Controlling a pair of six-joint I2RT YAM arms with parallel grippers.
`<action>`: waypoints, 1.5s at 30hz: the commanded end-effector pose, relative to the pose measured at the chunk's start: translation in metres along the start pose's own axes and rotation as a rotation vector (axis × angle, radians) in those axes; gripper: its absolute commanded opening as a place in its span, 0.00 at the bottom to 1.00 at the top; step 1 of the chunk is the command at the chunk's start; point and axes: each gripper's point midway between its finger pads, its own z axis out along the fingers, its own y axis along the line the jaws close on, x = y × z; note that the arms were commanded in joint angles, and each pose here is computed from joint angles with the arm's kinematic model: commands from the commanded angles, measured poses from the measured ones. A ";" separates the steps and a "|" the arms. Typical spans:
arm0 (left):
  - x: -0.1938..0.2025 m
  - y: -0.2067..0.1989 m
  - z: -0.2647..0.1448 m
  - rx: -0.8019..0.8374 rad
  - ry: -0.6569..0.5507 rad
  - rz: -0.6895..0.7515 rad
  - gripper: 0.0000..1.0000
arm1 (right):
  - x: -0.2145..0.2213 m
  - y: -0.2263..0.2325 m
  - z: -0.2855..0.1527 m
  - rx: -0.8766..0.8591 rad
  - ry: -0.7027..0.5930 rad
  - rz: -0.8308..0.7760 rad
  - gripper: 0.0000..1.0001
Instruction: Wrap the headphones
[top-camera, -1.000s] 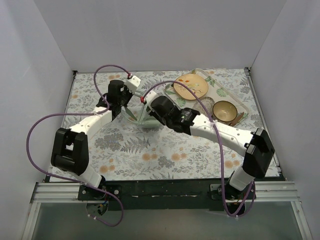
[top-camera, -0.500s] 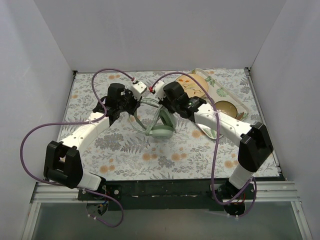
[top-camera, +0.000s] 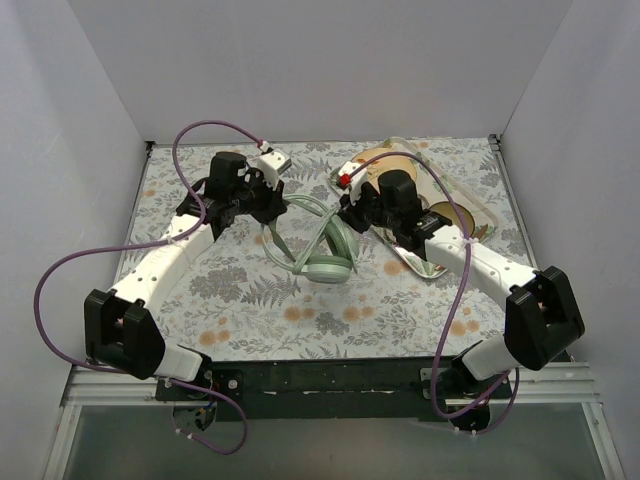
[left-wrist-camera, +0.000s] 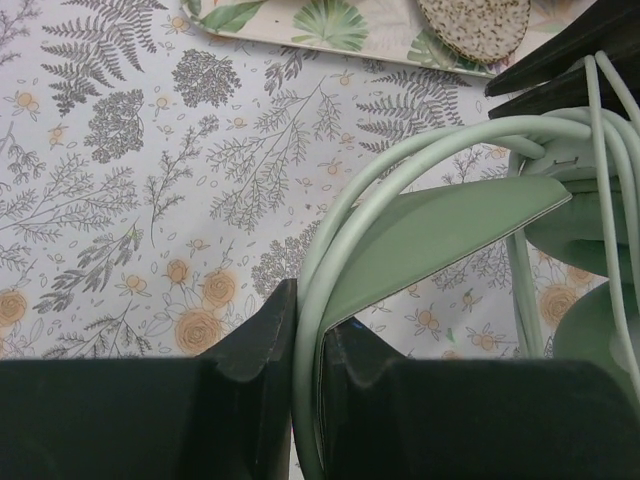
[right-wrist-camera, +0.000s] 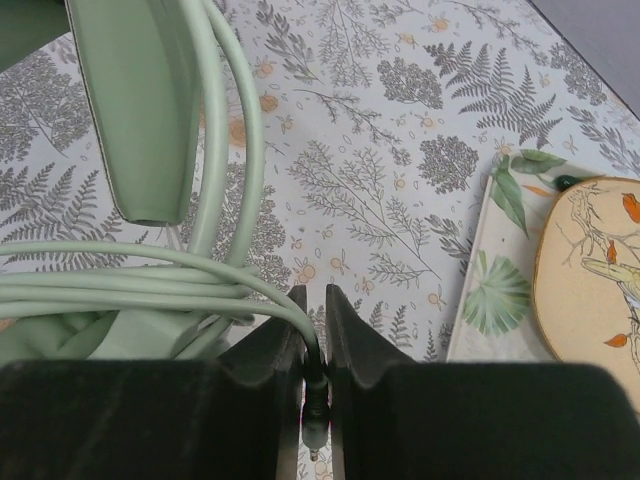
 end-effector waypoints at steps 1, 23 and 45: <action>-0.029 -0.024 -0.028 0.071 -0.049 -0.022 0.00 | -0.028 0.001 0.000 -0.048 -0.142 -0.010 0.22; -0.028 0.007 -0.038 -0.101 0.020 0.020 0.00 | 0.023 0.014 0.009 -0.066 -0.126 0.028 0.69; 0.006 0.072 -0.023 -0.224 0.077 -0.157 0.00 | 0.093 -0.012 -0.015 0.088 0.014 0.145 0.87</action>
